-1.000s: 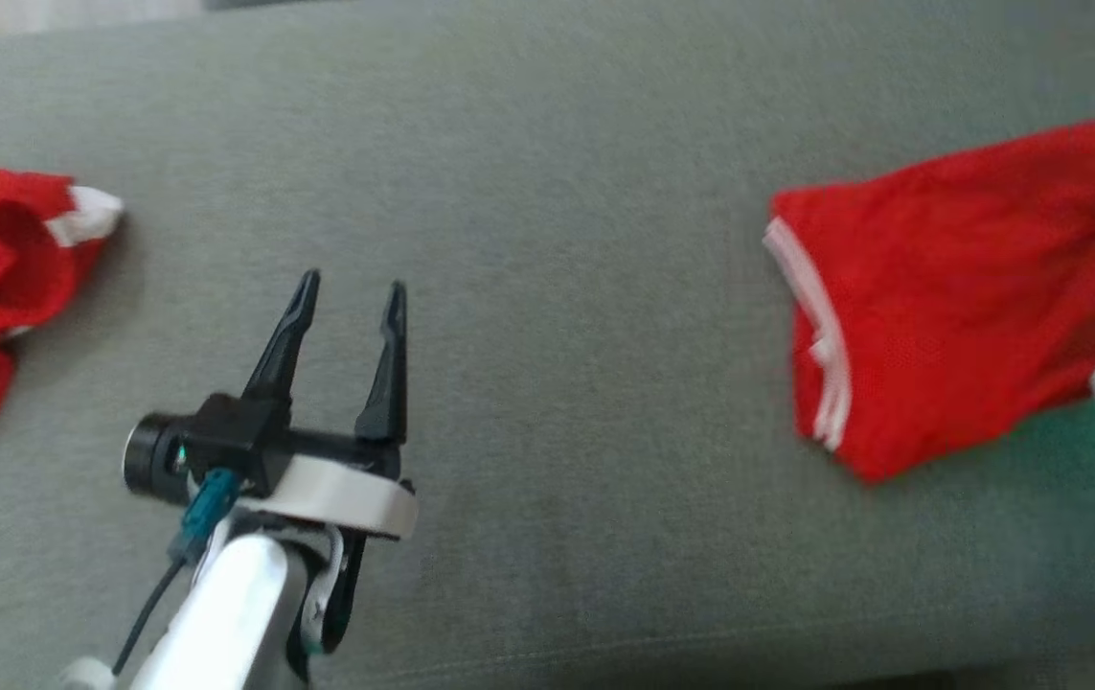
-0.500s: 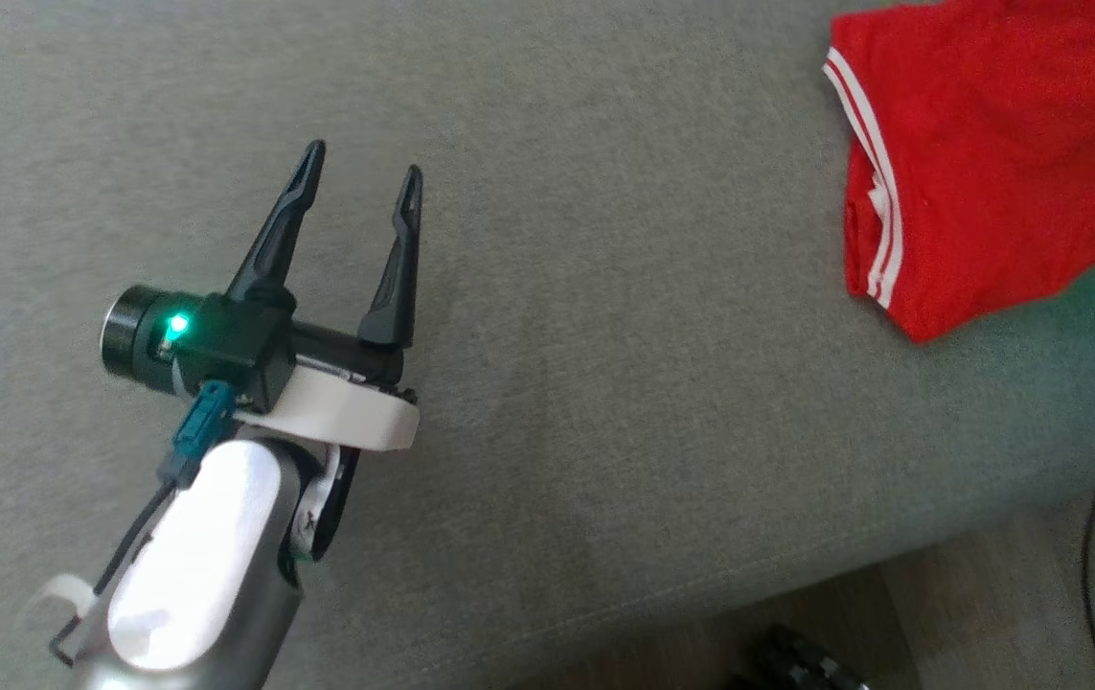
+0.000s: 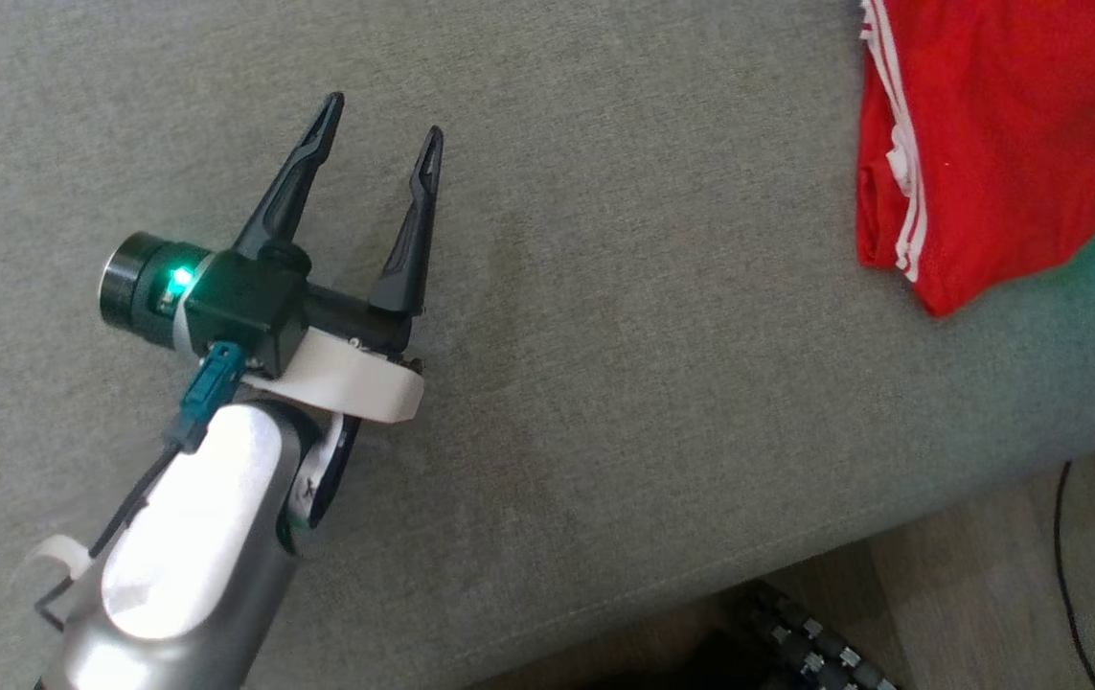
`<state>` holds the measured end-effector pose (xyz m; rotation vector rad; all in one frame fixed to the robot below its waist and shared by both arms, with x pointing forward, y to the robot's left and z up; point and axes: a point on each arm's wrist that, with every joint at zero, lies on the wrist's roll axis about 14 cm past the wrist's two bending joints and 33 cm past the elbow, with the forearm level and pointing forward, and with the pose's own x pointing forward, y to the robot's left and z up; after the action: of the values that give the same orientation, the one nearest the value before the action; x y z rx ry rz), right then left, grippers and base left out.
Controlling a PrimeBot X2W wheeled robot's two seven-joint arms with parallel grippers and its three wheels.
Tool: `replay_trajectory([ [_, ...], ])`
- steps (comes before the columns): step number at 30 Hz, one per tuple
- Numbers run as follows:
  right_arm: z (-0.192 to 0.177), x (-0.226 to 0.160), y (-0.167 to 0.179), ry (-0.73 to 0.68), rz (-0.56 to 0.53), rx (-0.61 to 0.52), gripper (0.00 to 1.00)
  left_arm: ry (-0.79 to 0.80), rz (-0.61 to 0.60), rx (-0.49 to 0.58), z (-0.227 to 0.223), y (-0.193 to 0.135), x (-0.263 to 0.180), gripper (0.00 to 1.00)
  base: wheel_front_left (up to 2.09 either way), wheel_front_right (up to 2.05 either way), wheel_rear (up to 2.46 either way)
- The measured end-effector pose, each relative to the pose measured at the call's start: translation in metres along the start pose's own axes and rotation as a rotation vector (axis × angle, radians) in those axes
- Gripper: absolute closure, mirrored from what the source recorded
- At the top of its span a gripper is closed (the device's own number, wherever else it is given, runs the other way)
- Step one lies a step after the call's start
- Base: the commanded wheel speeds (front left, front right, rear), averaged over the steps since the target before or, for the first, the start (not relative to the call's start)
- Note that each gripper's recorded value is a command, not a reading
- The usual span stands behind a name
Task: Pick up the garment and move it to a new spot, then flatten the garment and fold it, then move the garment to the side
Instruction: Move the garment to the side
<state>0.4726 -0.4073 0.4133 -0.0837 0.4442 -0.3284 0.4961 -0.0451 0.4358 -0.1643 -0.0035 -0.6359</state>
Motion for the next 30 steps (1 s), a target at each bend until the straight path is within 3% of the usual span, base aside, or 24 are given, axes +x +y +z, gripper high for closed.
replay_trajectory([
  [4,0.007,-0.003,0.001,-0.056,-0.003,0.006,0.00,-0.001,0.007,0.022,0.005,0.003,-0.003,0.00,0.00,0.00,0.00],
  [12,0.062,-0.032,0.009,-0.288,0.040,-0.009,0.00,0.009,0.063,0.036,0.021,0.003,-0.030,0.00,0.00,0.00,0.00],
  [19,0.060,-0.086,0.070,-0.399,0.183,0.035,0.00,0.010,0.154,0.049,0.039,0.008,-0.065,0.00,0.00,0.00,0.00],
  [30,0.055,-0.154,0.168,-0.414,0.413,0.108,0.00,-0.004,0.331,0.084,0.062,0.034,-0.125,0.00,0.00,0.00,0.00],
])
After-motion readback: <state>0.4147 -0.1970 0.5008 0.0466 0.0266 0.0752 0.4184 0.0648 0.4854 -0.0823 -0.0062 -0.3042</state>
